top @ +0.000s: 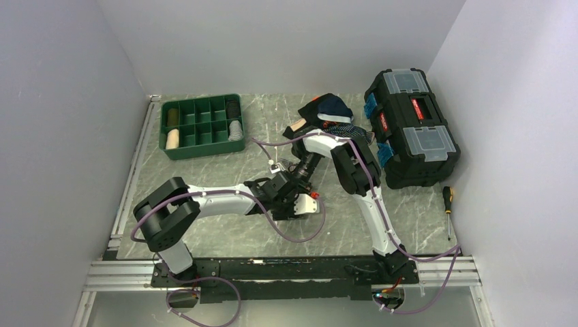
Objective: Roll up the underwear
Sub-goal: Roll the underwear to the center of the board.
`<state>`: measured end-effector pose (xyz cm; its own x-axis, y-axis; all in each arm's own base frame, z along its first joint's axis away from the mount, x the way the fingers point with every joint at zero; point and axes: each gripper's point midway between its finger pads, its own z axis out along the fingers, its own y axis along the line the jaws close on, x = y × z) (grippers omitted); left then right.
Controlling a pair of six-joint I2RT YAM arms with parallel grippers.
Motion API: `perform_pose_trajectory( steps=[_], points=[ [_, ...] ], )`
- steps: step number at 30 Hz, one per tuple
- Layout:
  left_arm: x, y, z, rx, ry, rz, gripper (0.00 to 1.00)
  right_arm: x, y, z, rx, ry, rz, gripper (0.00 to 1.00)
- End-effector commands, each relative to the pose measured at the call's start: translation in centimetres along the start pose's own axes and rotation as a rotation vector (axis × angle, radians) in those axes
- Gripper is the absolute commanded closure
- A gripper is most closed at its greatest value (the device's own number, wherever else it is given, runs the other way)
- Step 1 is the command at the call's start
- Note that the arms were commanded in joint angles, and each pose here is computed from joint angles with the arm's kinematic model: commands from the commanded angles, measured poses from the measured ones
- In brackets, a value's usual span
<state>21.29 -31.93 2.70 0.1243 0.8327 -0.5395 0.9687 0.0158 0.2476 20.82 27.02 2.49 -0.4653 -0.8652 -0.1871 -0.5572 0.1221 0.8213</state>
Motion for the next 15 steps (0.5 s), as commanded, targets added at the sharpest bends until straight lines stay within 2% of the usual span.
perform_pose_trajectory(
  steps=[1,7,11,15],
  points=[
    [0.7,-1.5,0.8,0.055,-0.002,-0.033,0.54,0.3,-2.7,0.9,0.046,0.042,-0.09,0.98],
    [1.6,-2.7,1.4,0.137,-0.004,-0.089,0.81,0.0,-2.3,0.5,0.059,0.029,-0.094,0.91],
    [1.7,-3.2,1.4,0.178,-0.021,-0.109,0.99,-0.4,-1.7,0.1,0.071,0.01,-0.104,0.83],
    [1.6,-3.8,1.3,0.222,-0.051,-0.133,1.0,-0.8,-0.7,-0.7,0.093,-0.012,-0.121,0.71]
  ],
)
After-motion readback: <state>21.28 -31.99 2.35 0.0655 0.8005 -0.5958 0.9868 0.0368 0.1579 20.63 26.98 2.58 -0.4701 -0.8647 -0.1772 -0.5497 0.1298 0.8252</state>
